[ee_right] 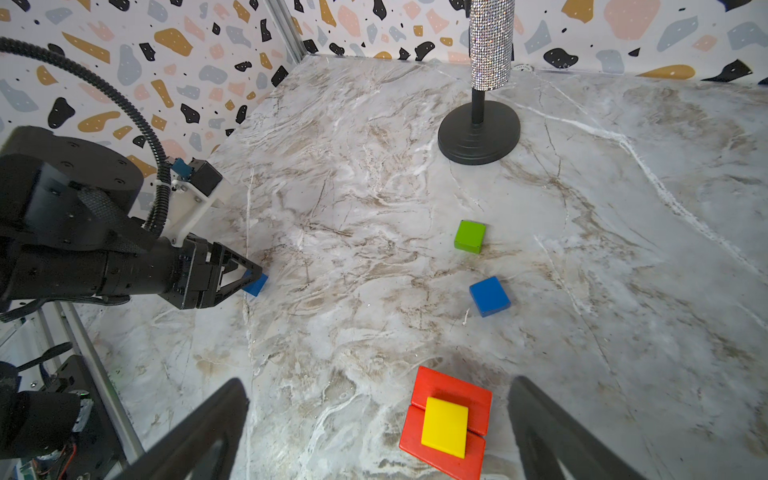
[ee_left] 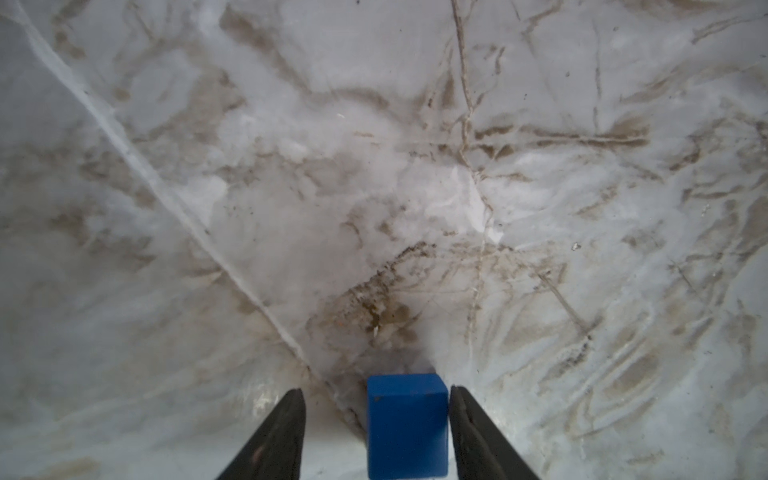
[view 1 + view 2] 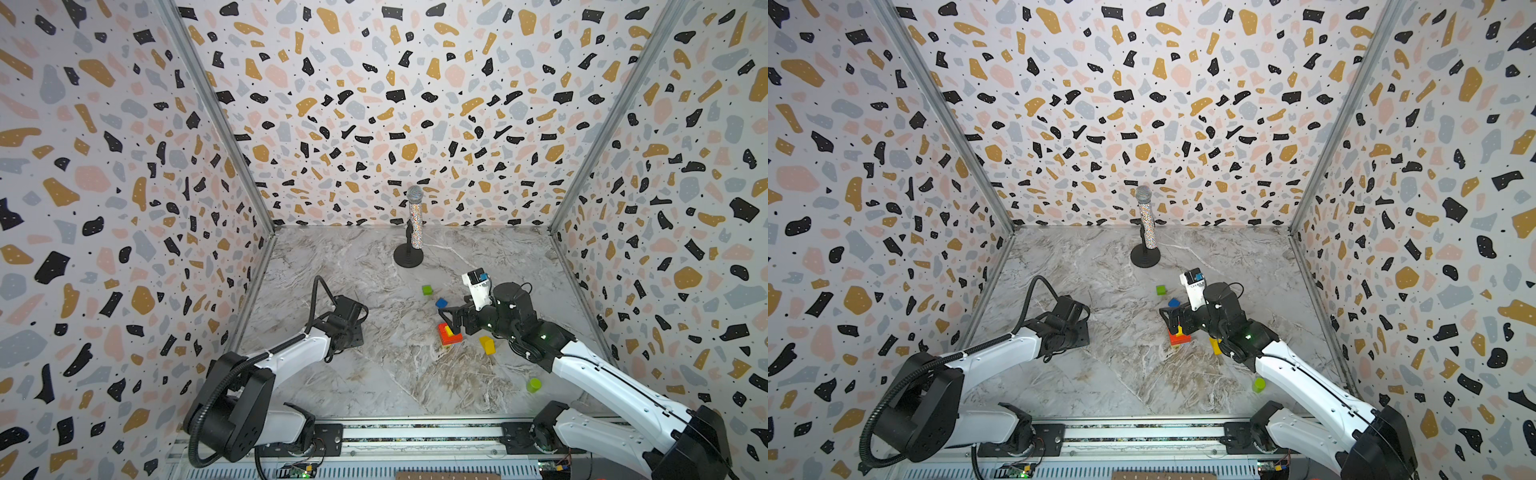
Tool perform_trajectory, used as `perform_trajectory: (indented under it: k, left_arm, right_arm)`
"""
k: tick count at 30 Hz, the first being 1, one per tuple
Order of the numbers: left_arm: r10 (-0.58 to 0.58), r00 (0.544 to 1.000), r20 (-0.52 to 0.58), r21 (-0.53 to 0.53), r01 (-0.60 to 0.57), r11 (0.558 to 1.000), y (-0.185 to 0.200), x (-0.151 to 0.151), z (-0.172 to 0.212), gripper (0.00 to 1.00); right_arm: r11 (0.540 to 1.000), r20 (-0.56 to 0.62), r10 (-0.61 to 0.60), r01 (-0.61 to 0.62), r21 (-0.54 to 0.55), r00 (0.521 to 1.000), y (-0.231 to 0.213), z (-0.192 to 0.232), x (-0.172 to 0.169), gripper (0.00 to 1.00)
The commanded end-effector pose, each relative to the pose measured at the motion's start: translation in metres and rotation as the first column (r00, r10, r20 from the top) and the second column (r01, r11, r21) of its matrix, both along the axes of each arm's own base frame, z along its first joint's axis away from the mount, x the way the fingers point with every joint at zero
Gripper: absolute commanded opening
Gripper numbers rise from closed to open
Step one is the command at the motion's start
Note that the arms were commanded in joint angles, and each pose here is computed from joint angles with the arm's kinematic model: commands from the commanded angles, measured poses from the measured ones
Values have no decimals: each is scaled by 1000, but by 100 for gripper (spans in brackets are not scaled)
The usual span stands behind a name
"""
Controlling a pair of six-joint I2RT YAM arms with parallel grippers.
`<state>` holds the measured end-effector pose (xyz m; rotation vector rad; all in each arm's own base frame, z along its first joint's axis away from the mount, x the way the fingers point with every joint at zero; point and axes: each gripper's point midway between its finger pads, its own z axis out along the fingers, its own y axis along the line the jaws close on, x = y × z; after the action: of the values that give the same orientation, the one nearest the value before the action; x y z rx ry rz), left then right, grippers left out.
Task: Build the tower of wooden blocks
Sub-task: 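Close the left gripper on the blue block while the right gripper rises away, then lift the blue block with the left gripper while the right arm draws back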
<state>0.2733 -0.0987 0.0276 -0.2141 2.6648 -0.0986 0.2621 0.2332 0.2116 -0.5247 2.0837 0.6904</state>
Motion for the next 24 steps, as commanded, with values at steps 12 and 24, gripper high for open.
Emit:
perform_trajectory:
  k: [12,24]
  left_arm:
    - [-24,1000,6,6,24,1000,-7,1,-1,45]
    - [-44,999,-2,11,44,999,-12,3,-1,32]
  right_arm:
    - [1000,10,5,-5,1,1000,1,3,1,99]
    - [1000,12,3,-3,2,1000,1,3,2,99]
